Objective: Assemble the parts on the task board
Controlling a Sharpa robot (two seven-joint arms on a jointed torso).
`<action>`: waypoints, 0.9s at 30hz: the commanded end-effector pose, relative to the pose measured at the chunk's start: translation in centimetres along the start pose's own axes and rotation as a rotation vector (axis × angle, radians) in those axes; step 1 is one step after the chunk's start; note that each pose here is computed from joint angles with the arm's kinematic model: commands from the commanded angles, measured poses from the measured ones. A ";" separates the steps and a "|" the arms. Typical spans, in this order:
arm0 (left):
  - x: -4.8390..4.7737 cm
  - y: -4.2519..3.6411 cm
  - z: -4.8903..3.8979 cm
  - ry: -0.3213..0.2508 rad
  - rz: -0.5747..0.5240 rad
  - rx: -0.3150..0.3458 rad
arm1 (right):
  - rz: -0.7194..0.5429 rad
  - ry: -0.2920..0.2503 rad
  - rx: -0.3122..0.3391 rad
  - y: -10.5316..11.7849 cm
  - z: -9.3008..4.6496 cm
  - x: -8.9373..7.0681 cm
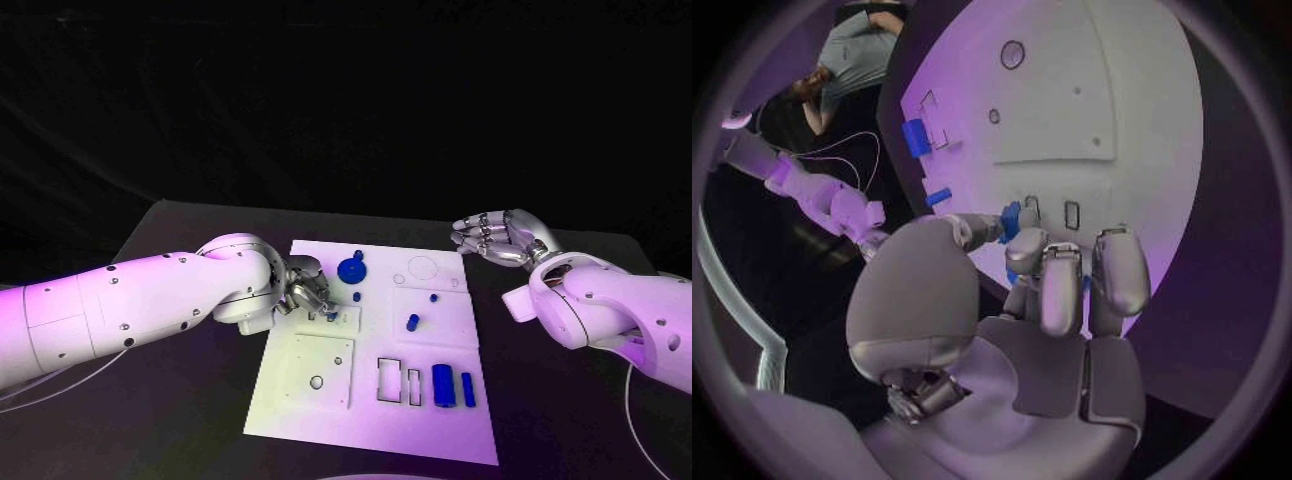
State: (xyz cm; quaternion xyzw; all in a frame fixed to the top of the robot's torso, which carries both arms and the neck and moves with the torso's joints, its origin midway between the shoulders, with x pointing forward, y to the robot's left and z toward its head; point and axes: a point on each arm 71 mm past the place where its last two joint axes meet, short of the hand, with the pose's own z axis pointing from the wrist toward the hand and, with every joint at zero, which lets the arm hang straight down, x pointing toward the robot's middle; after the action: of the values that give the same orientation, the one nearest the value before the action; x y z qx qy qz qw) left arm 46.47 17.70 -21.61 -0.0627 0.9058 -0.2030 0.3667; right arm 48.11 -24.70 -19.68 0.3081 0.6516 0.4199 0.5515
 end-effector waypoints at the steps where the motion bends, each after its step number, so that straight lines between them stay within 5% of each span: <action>1: -0.36 -0.21 -0.11 -0.088 0.049 0.012 | -0.004 -0.006 -0.022 0.1 0.0 0.0; 27: 0.41 0.13 0.21 -0.060 0.094 -0.001 | -0.004 -0.004 -0.021 0.2 0.0 0.1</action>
State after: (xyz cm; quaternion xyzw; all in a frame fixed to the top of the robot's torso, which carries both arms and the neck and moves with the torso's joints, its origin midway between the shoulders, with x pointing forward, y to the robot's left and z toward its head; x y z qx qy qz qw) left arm 46.41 17.88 -22.01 -0.0385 0.8940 -0.1826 0.4073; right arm 48.13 -24.62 -19.58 0.3068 0.6471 0.4214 0.5563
